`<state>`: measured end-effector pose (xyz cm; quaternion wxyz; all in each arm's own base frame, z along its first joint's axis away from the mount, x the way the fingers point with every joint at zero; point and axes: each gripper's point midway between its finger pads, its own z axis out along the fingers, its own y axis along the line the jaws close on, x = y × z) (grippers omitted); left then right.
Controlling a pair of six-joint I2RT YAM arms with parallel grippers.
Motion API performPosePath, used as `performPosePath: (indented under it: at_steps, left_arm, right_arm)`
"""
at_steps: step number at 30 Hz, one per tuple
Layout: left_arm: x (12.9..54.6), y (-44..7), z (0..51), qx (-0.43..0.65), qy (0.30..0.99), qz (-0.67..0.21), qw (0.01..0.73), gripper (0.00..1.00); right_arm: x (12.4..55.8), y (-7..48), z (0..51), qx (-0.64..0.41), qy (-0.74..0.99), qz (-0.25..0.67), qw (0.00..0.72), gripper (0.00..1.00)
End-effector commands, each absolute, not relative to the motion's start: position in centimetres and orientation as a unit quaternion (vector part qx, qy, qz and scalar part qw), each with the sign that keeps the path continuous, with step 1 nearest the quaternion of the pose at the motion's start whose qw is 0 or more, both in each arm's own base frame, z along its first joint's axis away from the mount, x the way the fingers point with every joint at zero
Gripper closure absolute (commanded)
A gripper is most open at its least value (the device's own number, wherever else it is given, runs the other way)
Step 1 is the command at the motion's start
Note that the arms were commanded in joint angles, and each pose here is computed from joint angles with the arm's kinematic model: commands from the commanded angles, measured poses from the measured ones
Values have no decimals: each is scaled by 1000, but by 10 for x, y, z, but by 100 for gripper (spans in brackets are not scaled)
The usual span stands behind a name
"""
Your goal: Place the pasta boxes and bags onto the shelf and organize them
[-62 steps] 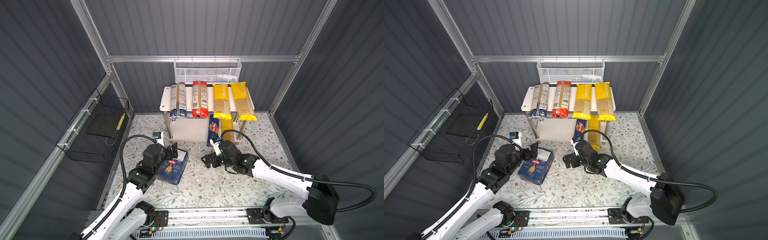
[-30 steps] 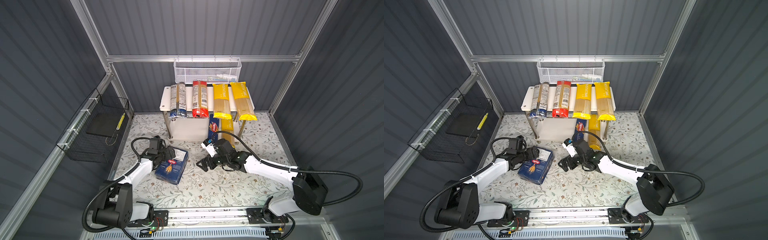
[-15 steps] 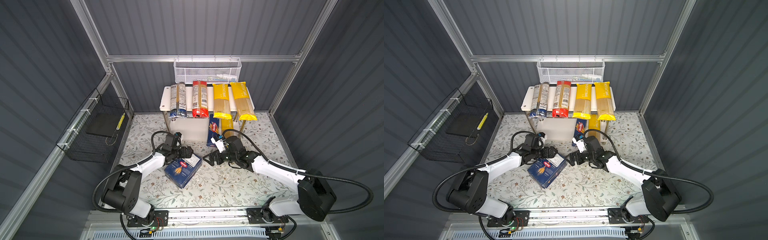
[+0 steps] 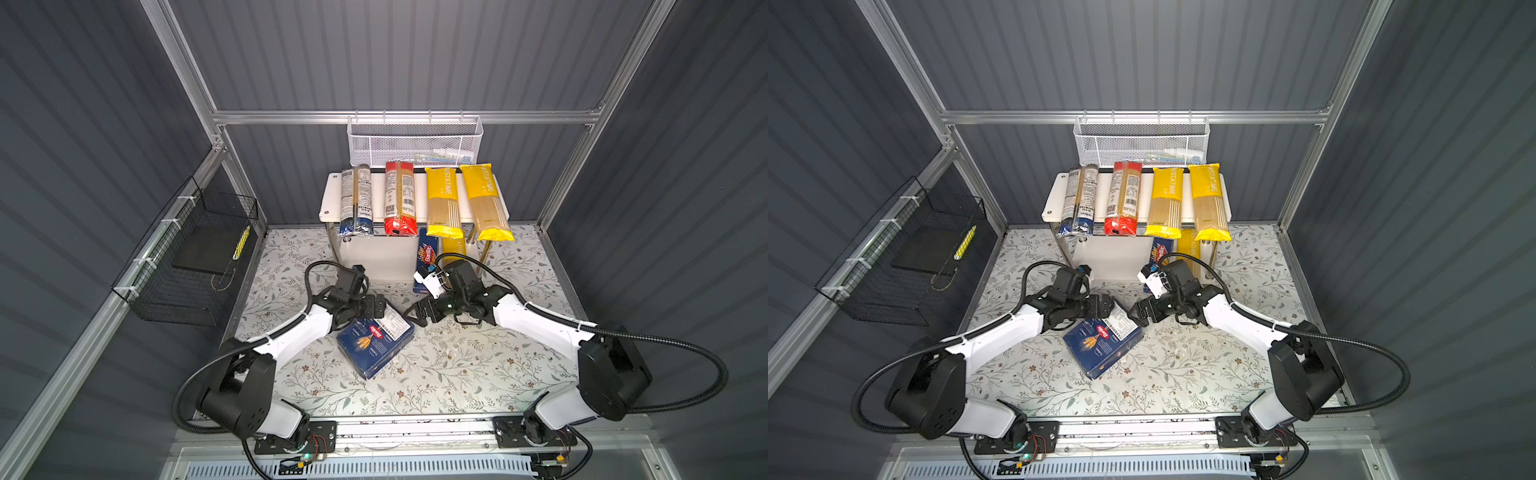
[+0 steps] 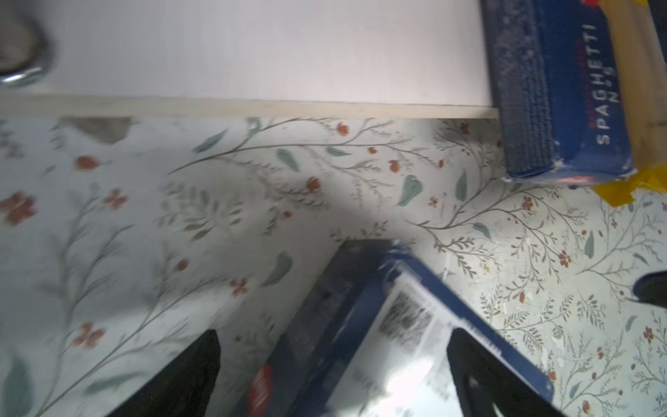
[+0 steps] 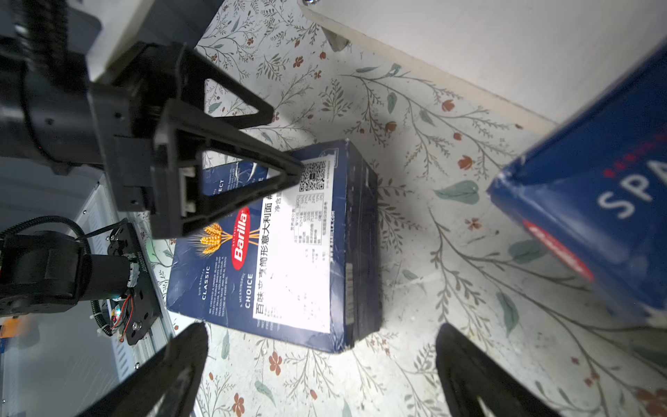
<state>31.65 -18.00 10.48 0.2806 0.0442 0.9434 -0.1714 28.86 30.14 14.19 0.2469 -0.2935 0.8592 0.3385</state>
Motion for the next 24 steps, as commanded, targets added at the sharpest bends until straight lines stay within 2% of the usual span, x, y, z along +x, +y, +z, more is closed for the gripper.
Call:
performPosePath:
  at_steps: [1,7,15,24]
  left_arm:
    - [279,-148,92,-7,963,-139,231,1]
    - [250,-138,114,-17,964,-152,216,1]
    - [210,-139,113,-63,966,-195,159,1]
    - [181,-137,102,-71,966,-210,132,1]
  right_arm:
    - [283,305,132,-318,858,342,213,1]
    - [290,315,134,-322,853,350,214,1]
    - [284,330,125,-345,858,325,198,1]
    - [285,338,113,-347,863,316,189,1]
